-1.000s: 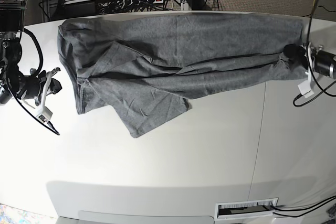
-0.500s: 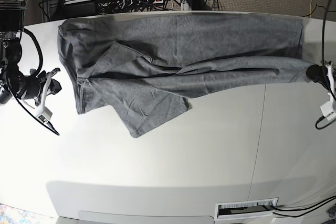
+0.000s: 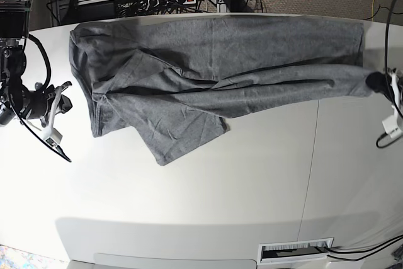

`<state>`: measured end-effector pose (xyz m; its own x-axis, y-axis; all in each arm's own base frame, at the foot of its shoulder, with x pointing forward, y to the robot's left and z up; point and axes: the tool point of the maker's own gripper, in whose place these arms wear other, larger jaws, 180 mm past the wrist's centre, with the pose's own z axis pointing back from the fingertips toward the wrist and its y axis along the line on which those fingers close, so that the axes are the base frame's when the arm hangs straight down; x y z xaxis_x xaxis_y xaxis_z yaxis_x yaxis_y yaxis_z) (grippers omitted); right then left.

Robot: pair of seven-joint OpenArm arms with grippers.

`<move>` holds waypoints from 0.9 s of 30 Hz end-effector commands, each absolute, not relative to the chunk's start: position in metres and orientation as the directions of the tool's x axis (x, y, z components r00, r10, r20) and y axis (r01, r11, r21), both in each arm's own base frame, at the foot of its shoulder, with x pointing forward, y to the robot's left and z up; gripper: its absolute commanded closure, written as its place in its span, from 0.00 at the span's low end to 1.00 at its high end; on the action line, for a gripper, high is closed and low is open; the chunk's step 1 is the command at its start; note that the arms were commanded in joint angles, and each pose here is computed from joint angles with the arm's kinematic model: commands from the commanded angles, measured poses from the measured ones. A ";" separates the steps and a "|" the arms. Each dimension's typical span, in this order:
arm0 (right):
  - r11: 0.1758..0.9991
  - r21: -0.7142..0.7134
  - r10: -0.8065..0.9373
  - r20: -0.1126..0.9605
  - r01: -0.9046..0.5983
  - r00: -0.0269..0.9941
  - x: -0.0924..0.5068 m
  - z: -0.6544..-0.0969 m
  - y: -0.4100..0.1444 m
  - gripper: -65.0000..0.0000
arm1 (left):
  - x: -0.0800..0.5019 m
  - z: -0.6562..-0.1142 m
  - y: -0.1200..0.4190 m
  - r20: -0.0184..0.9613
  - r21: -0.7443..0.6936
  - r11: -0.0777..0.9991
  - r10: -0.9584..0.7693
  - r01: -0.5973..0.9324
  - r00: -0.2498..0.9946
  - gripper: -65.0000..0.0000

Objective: Fold the T-shirt properly
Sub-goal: 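Carry the folded hem across the shirt toward the collar edge, then lower the folded edge onto the shirt and release with both grippers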

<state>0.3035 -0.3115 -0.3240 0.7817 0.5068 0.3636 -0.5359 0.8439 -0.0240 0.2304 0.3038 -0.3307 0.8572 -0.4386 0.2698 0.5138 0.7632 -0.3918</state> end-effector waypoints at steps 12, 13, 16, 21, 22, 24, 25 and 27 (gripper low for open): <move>0.844 -0.026 0.504 0.380 -0.536 0.775 0.304 -0.329 -0.306 1.00 | 0.230 -0.352 0.248 0.339 -0.509 0.682 -0.401 0.524 0.851 1.00; 0.844 -0.026 0.505 0.379 -0.536 0.776 0.304 -0.329 -0.306 1.00 | 0.228 -0.354 0.246 0.338 -0.516 0.679 -0.399 0.523 0.852 1.00; 0.845 -0.044 0.508 0.381 -0.534 0.773 0.306 -0.327 -0.309 1.00 | 0.222 -0.358 0.247 0.322 -0.524 0.680 -0.400 0.513 0.858 1.00; 0.845 -0.062 0.511 0.387 -0.531 0.768 0.308 -0.327 -0.311 1.00 | 0.216 -0.358 0.256 0.299 -0.514 0.694 -0.406 0.504 0.864 1.00; 0.845 -0.062 0.511 0.388 -0.531 0.767 0.309 -0.327 -0.311 1.00 | 0.216 -0.357 0.259 0.297 -0.509 0.698 -0.407 0.504 0.864 1.00; 0.845 -0.062 0.511 0.388 -0.531 0.767 0.309 -0.327 -0.311 1.00 | 0.216 -0.354 0.267 0.288 -0.494 0.709 -0.413 0.503 0.864 1.00; 0.845 -0.062 0.511 0.388 -0.531 0.767 0.309 -0.327 -0.311 1.00 | 0.217 -0.351 0.272 0.284 -0.483 0.716 -0.416 0.503 0.864 1.00; 0.845 -0.062 0.510 0.391 -0.531 0.766 0.309 -0.327 -0.310 1.00 | 0.220 -0.344 0.283 0.278 -0.456 0.732 -0.423 0.506 0.862 1.00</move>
